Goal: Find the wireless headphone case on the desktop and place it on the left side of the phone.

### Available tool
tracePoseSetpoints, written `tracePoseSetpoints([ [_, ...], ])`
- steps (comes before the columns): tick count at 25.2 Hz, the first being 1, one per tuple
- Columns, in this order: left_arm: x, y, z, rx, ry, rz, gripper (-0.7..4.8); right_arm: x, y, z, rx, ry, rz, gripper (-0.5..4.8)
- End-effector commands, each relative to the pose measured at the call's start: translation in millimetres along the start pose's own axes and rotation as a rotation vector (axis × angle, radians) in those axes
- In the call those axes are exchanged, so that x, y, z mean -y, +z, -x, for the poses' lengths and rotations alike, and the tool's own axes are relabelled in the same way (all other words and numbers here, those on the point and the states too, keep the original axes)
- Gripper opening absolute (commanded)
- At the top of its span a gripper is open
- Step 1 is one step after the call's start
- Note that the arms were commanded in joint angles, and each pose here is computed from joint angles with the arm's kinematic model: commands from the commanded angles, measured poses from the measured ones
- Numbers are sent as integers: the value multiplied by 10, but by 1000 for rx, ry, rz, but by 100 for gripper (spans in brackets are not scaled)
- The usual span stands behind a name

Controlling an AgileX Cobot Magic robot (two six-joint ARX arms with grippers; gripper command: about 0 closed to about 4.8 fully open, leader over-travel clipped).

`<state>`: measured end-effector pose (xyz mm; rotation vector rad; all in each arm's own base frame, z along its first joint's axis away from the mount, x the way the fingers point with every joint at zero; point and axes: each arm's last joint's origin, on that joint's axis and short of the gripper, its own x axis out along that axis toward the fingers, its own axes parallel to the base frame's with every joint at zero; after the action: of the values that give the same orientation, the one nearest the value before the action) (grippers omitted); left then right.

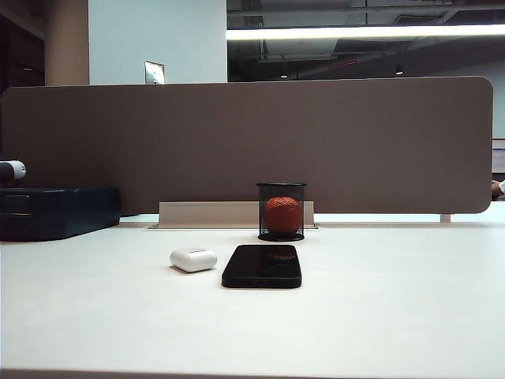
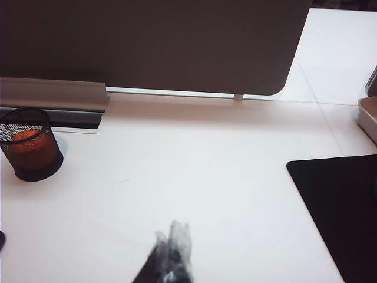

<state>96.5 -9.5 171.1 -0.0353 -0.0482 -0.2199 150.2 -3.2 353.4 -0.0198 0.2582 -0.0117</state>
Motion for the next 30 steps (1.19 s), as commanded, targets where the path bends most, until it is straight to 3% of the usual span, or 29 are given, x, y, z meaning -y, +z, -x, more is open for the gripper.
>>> tracePoseSetpoints([
  [1,1,24,1,16,2,-4,-5,-17,-219,-9,47,34,-32,-9],
  [7,-1,25,1,17,11,-7,-5,-27,-578,8,31,41,-77,-9],
  [18,-4,26,1,19,20,-7,-5,-40,-1147,175,128,38,-85,-9],
  [30,-1,92,4,90,18,-19,-5,-39,-1650,218,222,-2,-101,-9],
])
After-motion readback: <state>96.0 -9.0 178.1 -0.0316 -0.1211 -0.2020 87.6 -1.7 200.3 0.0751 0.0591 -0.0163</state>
